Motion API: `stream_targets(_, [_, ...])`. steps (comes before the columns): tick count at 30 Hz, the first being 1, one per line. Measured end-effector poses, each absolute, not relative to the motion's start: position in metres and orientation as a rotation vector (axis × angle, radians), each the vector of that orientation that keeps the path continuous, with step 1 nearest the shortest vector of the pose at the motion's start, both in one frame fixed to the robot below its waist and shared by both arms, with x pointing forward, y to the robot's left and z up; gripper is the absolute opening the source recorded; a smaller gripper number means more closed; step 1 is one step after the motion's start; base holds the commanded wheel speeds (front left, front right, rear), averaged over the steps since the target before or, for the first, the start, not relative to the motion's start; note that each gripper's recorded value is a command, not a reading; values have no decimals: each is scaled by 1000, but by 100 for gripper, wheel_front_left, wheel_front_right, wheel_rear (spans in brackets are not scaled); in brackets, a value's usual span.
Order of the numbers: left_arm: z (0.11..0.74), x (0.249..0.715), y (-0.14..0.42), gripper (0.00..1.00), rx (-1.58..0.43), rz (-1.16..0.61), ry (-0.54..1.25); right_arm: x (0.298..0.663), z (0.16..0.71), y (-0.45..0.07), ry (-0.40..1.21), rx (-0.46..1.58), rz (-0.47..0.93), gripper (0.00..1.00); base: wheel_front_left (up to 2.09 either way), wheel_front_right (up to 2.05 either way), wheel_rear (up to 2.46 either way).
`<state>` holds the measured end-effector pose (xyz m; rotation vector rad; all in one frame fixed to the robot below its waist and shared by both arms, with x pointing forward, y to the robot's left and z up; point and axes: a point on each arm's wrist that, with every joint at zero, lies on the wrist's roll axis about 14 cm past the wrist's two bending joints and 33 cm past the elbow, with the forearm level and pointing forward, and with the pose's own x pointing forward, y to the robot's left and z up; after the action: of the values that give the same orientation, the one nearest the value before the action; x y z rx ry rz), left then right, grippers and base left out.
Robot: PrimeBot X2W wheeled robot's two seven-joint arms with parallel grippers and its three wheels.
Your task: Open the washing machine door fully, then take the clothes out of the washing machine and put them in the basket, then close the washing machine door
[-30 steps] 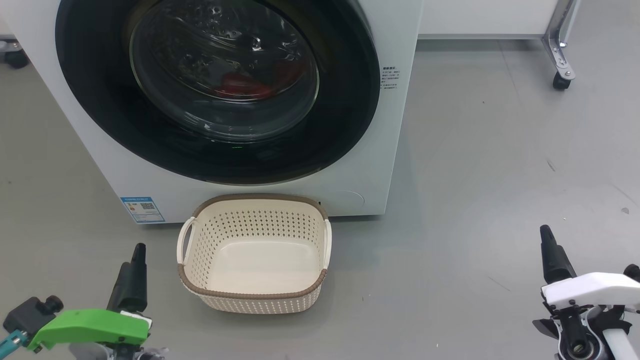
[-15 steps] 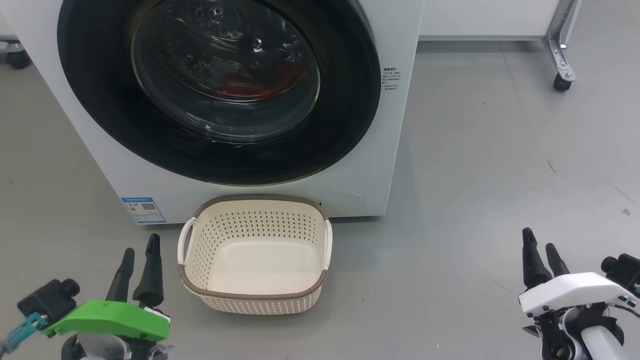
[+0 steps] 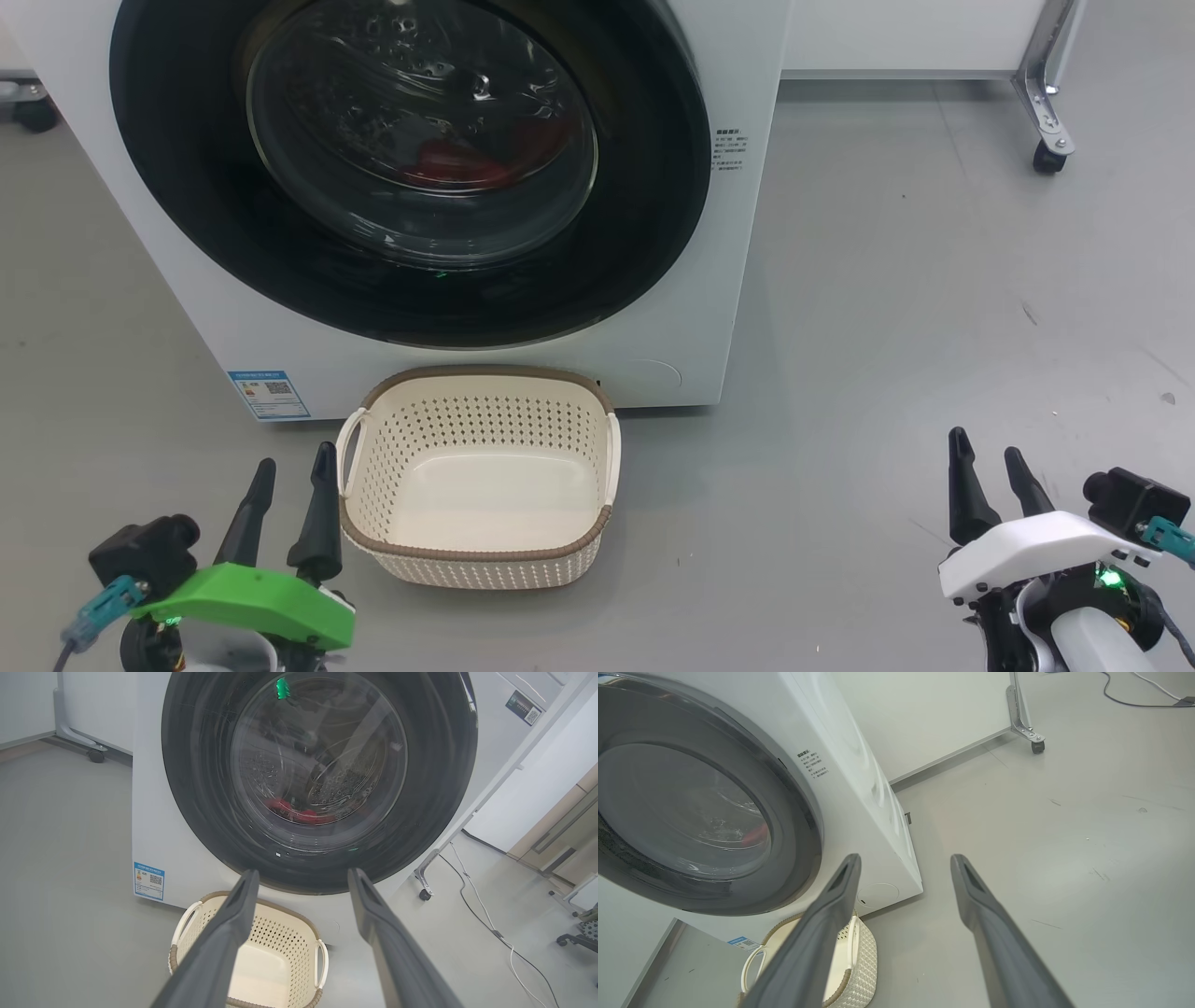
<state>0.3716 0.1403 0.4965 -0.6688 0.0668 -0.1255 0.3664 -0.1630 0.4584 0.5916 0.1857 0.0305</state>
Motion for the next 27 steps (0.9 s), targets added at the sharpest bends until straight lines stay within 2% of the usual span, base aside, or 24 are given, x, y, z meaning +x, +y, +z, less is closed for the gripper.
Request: stream_targets(27, [492,368,130,100,-440,-119,36,368,469,-140,111,318,93,100,0,0,0])
